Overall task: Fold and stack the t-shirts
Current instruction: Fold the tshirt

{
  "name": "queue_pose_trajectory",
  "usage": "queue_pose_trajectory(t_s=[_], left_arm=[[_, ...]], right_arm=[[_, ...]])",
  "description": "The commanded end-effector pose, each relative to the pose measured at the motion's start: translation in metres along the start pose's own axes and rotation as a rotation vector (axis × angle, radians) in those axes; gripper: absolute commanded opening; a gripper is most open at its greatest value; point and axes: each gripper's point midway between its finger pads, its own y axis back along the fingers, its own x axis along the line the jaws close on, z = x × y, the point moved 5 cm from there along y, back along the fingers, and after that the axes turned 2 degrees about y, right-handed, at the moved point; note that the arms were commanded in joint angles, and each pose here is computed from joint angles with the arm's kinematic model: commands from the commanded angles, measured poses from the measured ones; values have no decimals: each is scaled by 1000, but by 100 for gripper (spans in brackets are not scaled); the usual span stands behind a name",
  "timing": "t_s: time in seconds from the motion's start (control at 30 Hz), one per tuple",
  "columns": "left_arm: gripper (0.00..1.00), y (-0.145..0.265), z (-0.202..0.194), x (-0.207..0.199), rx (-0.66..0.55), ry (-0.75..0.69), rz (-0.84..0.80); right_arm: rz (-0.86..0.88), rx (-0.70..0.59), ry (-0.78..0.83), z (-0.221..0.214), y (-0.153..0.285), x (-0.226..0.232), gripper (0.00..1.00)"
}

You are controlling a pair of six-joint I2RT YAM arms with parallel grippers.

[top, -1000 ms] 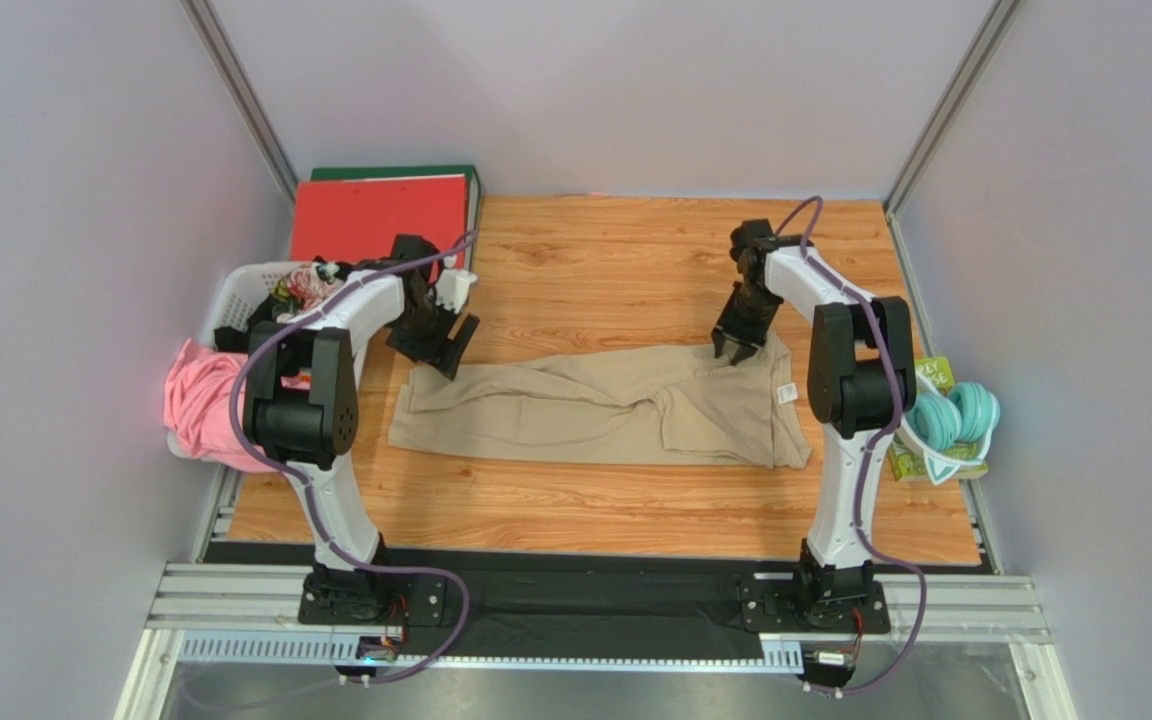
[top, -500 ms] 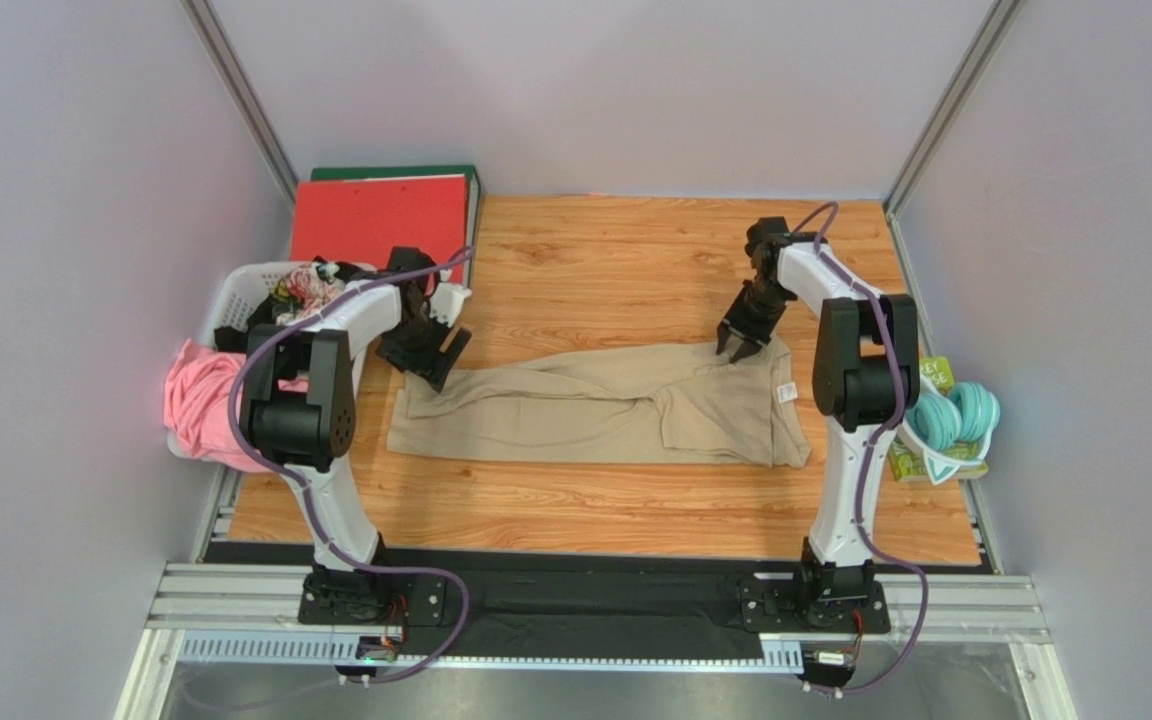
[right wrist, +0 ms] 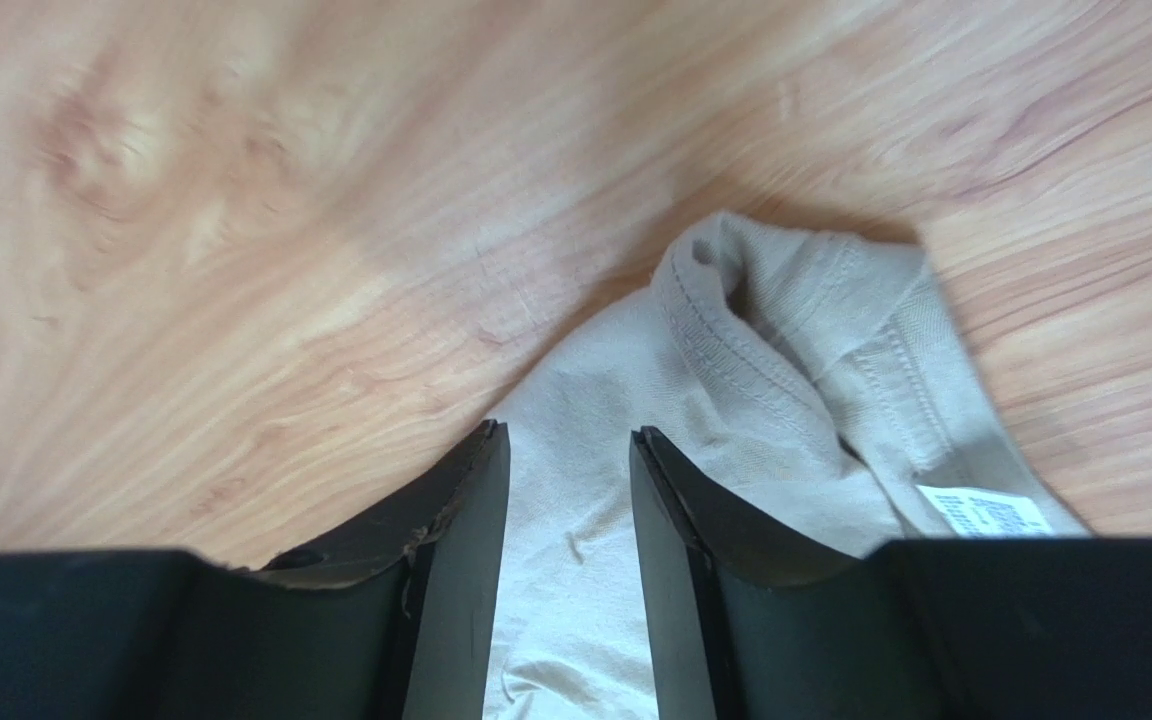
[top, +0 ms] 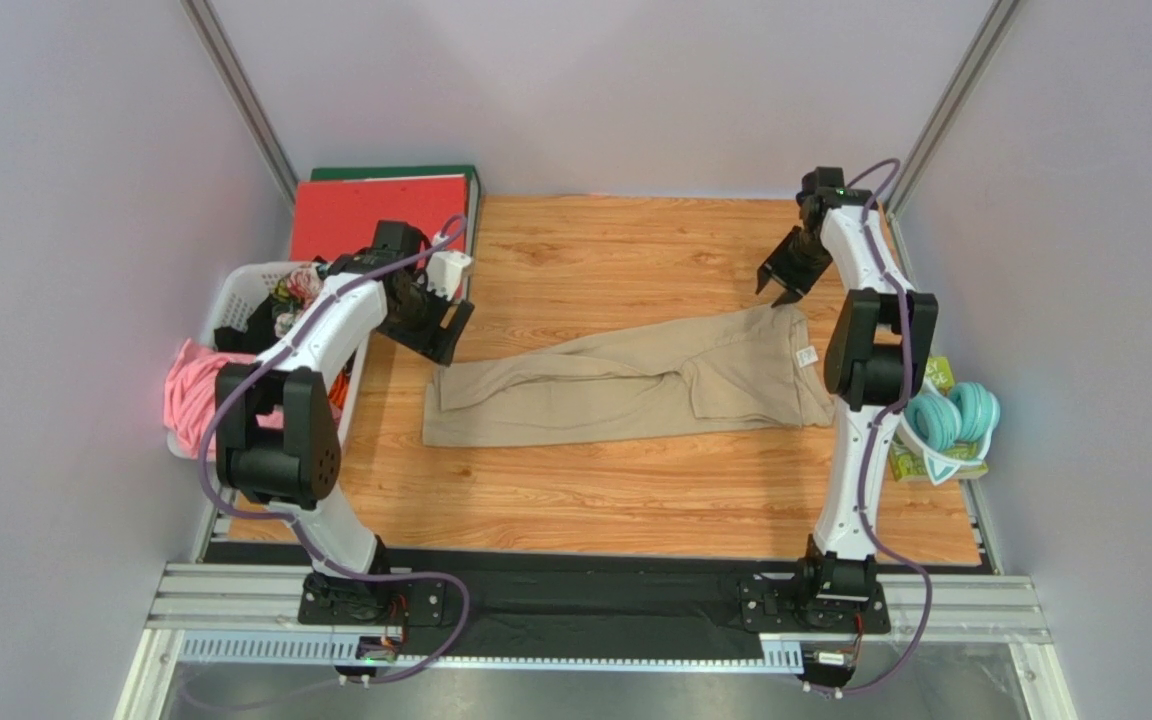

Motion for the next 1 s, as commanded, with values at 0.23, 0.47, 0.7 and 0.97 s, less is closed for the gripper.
queue_pose_trajectory(t_s=[0.23, 0.47, 0.7, 0.97], left_arm=[[83, 48, -2, -61, -90, -49, -150], [84, 8, -34, -55, 20, -25, -109], [83, -15, -25, -41, 44, 20, -97], [82, -34, 5, -24, 38, 27, -77]], right_arm=[[209, -105, 408, -86, 110, 102, 48], [376, 6, 628, -181, 113, 127, 48], [365, 103, 646, -200, 84, 129, 47], [375, 133, 654, -207, 73, 135, 46]])
